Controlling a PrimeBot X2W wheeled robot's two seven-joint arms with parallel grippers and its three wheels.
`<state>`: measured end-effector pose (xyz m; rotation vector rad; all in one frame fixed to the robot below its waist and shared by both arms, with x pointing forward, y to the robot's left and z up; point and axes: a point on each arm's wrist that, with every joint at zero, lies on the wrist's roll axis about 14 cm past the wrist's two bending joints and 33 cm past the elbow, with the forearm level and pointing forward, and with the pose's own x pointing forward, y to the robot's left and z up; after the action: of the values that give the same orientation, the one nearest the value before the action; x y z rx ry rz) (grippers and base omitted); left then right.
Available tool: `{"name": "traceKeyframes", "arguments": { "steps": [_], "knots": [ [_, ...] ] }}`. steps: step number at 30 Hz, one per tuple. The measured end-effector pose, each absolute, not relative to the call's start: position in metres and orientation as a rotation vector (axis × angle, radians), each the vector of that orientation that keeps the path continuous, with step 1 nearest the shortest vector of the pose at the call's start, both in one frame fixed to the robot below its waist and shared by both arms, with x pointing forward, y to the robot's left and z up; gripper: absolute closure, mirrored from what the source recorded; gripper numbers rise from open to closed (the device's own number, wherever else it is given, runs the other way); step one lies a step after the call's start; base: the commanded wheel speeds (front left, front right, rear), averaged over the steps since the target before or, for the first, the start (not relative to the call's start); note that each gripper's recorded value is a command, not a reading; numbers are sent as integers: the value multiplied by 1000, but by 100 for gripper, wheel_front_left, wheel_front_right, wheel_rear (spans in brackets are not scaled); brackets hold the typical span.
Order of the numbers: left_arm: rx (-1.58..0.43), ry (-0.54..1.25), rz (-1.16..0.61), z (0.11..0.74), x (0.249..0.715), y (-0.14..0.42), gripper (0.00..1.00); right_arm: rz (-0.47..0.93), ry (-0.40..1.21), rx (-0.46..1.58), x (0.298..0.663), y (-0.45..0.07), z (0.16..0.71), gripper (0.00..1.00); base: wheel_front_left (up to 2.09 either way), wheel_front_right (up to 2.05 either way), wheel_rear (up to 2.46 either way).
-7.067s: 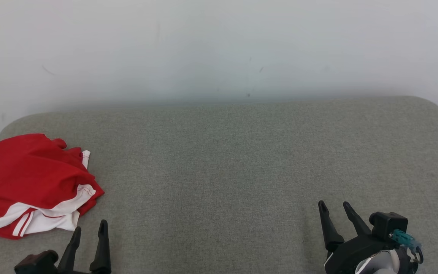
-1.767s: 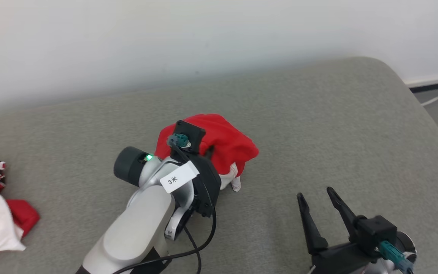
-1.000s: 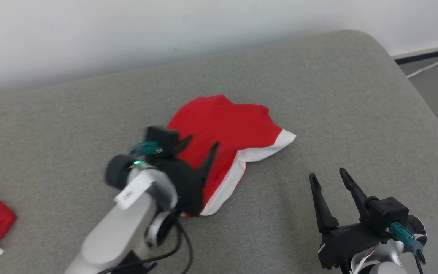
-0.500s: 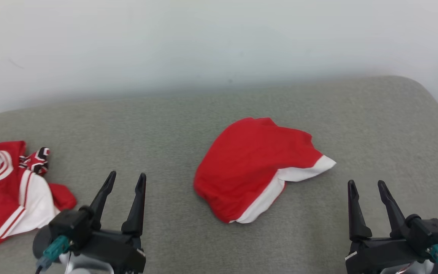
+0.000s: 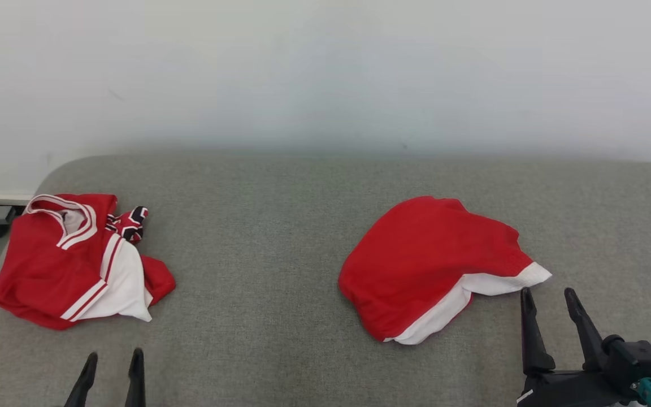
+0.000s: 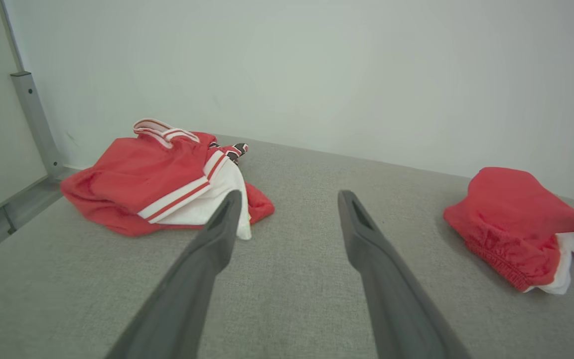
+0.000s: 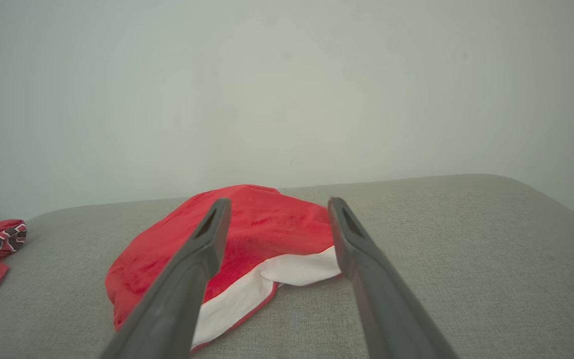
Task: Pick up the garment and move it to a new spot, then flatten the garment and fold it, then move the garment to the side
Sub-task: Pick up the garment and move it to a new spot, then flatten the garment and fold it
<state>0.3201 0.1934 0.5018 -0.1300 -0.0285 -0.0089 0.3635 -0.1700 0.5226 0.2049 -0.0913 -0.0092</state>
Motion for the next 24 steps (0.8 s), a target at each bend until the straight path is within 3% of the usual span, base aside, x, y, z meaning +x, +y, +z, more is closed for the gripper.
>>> {"name": "traceKeyframes", "arguments": {
  "steps": [7,24],
  "knots": [
    [-83,4,-20,492,300,198,0,0,-61,198,362,-168,513,0,0,0,0],
    [-105,-20,-75,502,302,180,0,-12,-11,183,358,-173,499,0,0,0,0]
  ]
}}
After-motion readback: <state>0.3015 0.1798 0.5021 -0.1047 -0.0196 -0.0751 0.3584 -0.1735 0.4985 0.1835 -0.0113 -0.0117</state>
